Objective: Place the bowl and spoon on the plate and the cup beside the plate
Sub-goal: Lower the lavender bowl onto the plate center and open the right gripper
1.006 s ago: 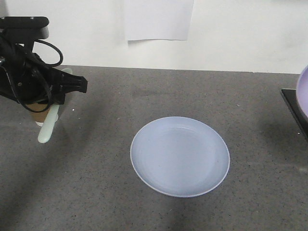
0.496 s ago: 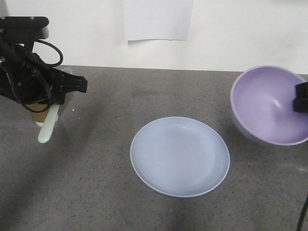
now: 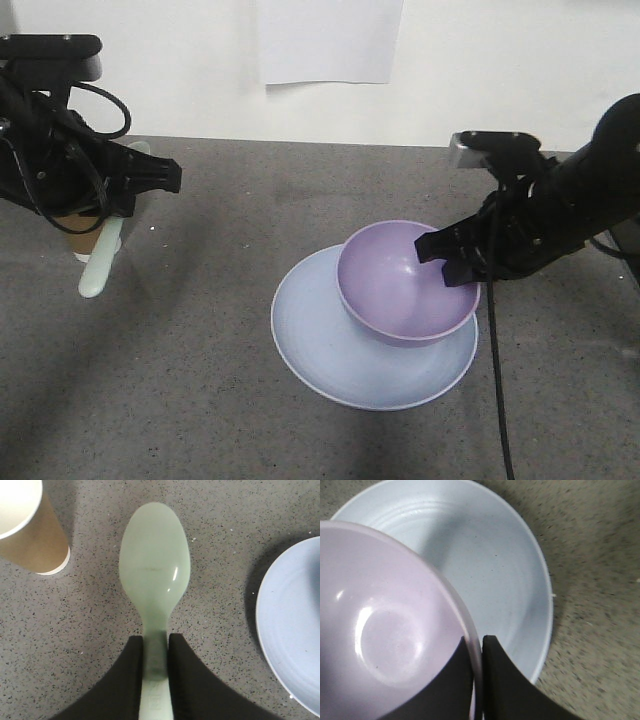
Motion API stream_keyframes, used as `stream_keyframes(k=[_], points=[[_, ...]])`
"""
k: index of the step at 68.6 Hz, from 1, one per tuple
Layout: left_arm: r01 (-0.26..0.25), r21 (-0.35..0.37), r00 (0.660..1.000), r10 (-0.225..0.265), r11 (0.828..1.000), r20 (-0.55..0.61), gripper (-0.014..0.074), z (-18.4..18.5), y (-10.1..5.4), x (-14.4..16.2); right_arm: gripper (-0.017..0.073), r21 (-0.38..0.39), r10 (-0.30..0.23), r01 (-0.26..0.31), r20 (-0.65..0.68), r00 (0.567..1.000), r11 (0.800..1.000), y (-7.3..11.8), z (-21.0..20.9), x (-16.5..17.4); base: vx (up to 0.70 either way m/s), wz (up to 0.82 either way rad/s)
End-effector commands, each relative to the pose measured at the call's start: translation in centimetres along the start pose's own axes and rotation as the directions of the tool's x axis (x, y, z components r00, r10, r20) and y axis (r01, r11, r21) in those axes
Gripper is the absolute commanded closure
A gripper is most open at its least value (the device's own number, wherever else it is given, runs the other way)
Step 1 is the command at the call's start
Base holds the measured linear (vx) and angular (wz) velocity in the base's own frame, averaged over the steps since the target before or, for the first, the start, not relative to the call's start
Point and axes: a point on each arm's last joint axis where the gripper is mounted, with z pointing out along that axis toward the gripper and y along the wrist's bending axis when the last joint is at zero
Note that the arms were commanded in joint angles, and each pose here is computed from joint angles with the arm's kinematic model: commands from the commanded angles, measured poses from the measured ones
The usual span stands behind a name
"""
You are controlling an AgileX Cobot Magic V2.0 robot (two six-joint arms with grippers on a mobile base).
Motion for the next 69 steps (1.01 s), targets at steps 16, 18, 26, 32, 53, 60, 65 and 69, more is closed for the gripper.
stream_keyframes(k=[16, 18, 26, 32, 53, 60, 65, 69], points=[[0.003, 0.039, 0.995, -0.007, 0.999, 0.102, 0.06, -2.0, -0.1, -0.7, 0.0563, -0.039, 0.049, -0.048, 0.04, 0.998, 0.998, 0.1, 2.2, -1.6, 0.0, 0.0], [0.003, 0.039, 0.995, -0.007, 0.999, 0.102, 0.06, -2.0, -0.1, -0.7, 0.0563, -0.041, 0.05, -0.049, 0.036, 0.998, 0.998, 0.1, 2.4, -1.6, 0.0, 0.0], [0.003, 0.039, 0.995, -0.007, 0.999, 0.101, 0.06, -2.0, -0.1, -0.7, 0.0563, -0.047, 0.051, -0.05, 0.022, 0.998, 0.998, 0.4, 3.3, -1.6, 0.0, 0.0], [0.003, 0.039, 0.995, -0.007, 0.999, 0.101, 0.06, -2.0, -0.1, -0.7, 0.0563, -0.053, 0.055, -0.055, 0.009, 0.998, 0.997, 0.5, 4.0, -1.6, 0.0, 0.0], [0.003, 0.039, 0.995, -0.007, 0.999, 0.101, 0.06, -2.0, -0.1, -0.7, 0.054, -0.053, 0.071, -0.072, -0.014, 0.997, 0.996, 0.3, 5.0, -1.6, 0.0, 0.0], [0.003, 0.039, 0.995, -0.007, 0.999, 0.101, 0.06, -2.0, -0.1, -0.7, 0.0503, -0.053, 0.07, -0.071, -0.016, 0.997, 0.996, 0.3, 5.0, -1.6, 0.0, 0.0], [0.003, 0.039, 0.995, -0.007, 0.999, 0.101, 0.06, -2.0, -0.1, -0.7, 0.0466, -0.053, 0.071, -0.072, -0.018, 0.997, 0.996, 0.3, 5.0, -1.6, 0.0, 0.0], [0.003, 0.039, 0.995, -0.007, 0.999, 0.101, 0.06, -2.0, -0.1, -0.7, 0.0424, -0.053, 0.071, -0.072, -0.02, 0.997, 0.996, 0.3, 5.0, -1.6, 0.0, 0.0]])
